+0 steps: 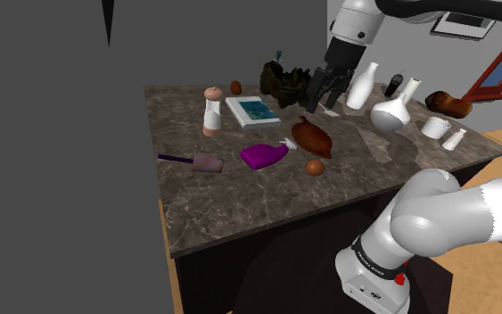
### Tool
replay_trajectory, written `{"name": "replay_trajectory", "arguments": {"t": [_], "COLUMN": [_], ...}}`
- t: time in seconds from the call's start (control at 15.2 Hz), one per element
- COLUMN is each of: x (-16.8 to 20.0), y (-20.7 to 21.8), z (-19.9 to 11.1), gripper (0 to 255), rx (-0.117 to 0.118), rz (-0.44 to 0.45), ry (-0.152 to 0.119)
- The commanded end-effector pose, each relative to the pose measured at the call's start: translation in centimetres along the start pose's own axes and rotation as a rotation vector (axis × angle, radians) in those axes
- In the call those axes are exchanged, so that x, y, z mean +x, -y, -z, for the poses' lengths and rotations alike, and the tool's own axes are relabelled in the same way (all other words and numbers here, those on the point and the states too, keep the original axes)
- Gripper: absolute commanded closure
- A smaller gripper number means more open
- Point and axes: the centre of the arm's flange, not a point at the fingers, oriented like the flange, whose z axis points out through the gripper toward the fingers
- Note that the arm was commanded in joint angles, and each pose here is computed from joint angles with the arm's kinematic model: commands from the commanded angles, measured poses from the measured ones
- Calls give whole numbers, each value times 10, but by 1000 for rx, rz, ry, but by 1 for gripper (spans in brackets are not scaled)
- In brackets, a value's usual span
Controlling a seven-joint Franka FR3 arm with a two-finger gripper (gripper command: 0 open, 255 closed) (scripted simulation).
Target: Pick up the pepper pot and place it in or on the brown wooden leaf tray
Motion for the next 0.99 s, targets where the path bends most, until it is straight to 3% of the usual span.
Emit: {"name": "replay_trajectory", "arguments": {"t": [0.0,0.92], "x": [0,173], "y": [0,55], "z": [0,-42], "gripper": [0,0], "rx": [0,-133], "rz": [0,20], "ry": [0,-23]}}
